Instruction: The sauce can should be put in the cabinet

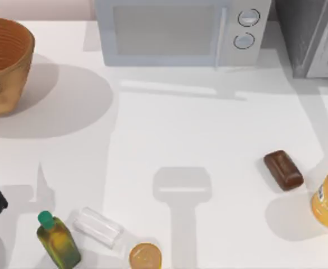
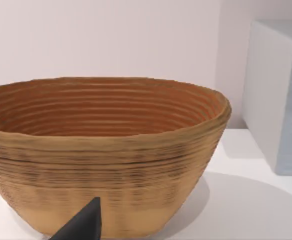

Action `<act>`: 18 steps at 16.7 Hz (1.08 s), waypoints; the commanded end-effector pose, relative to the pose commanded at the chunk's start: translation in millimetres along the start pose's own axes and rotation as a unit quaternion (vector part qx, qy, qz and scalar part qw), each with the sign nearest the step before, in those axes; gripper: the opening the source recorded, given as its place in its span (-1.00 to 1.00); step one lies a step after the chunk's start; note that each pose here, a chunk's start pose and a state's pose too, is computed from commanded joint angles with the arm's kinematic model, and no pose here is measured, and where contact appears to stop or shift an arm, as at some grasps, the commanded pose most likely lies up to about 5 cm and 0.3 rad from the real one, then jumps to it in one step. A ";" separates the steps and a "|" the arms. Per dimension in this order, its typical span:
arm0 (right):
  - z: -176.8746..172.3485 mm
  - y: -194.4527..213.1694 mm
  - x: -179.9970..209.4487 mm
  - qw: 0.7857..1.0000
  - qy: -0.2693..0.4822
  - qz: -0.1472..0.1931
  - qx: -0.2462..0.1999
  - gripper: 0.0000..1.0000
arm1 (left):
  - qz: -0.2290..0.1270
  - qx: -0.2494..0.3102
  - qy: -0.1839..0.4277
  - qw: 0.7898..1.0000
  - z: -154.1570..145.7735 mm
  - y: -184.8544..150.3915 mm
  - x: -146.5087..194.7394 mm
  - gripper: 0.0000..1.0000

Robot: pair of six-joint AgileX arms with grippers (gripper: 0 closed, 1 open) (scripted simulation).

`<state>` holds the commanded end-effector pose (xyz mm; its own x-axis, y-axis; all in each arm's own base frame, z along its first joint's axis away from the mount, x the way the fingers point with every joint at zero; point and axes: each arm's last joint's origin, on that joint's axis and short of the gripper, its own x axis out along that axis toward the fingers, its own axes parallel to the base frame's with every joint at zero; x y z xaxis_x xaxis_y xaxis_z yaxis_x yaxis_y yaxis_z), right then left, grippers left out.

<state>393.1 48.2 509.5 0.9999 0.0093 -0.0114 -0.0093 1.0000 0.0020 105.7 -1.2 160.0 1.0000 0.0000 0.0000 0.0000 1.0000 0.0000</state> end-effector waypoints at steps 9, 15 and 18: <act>-0.2 -3.0 3.0 1.000 -0.003 -0.003 0.000 -0.40 | 0.000 0.000 0.000 1.000 0.0 0.0 0.0 1.00; -0.2 -3.0 3.0 1.000 -0.003 -0.003 0.000 0.51 | 0.000 0.000 0.000 1.000 0.0 0.0 0.0 1.00; -0.2 -3.0 3.0 1.000 -0.003 -0.003 0.000 0.96 | 0.000 0.000 0.000 1.000 0.0 0.0 0.0 1.00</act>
<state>396.2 45.3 509.3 1.0000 0.0027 -0.0057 -0.0027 1.0000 0.0025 105.7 -1.2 160.0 1.0000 0.0000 0.0000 0.0000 1.0000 0.0000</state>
